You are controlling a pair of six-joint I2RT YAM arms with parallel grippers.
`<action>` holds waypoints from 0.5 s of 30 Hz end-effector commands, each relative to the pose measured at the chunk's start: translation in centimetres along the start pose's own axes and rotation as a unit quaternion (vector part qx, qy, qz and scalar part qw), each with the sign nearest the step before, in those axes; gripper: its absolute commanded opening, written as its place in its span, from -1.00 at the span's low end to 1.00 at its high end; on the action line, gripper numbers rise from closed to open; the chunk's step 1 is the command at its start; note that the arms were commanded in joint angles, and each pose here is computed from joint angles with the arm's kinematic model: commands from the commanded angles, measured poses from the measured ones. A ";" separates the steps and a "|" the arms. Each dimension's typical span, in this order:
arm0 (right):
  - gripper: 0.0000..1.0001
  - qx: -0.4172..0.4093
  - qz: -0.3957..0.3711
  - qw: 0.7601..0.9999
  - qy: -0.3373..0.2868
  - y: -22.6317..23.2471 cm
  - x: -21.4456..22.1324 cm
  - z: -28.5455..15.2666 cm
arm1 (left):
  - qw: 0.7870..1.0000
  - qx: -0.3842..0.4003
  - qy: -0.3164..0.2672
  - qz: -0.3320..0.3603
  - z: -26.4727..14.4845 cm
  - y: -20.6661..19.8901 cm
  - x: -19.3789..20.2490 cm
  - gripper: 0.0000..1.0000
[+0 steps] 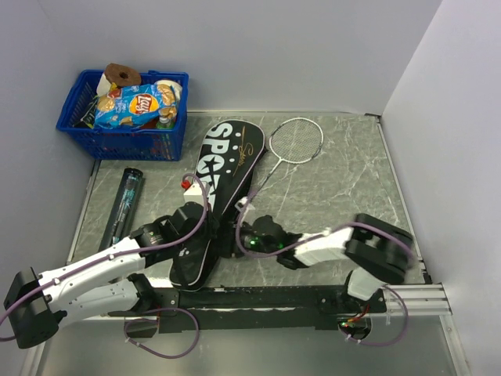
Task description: Pack up the badminton gear
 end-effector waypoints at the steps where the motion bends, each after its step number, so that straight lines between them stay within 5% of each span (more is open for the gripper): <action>1: -0.04 0.031 -0.032 0.998 -0.054 1.0 -2.6 -3.8 | 0.998 0.031 -0.051 -0.015 -1.0 -1.4 -3.2 -0.98; 3: -0.03 0.058 -0.038 0.994 -0.083 1.1 -4.5 -5.6 | 0.998 0.033 -0.058 -0.016 -1.4 -1.3 -3.5 -0.98; 7: 0.02 0.245 -0.060 0.959 -0.127 -1.0 -7.5 -8.8 | 0.997 0.042 -0.064 -0.019 -1.7 -1.5 -3.9 -0.98; 15: 0.09 0.387 -0.033 0.902 -0.187 -2.4 -16.5 -10.6 | 0.997 0.053 -0.061 -0.017 -1.6 -1.7 -3.8 -0.98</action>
Point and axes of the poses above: each gripper's point midway between its finger pads, its own z axis out along the fingers, its own y axis along the line the jaws close on, x = y × z, the point moved 8 cm from there along -z, back along the fingers, and after that the axes turned 10 degrees about z, right-handed, at the moved point
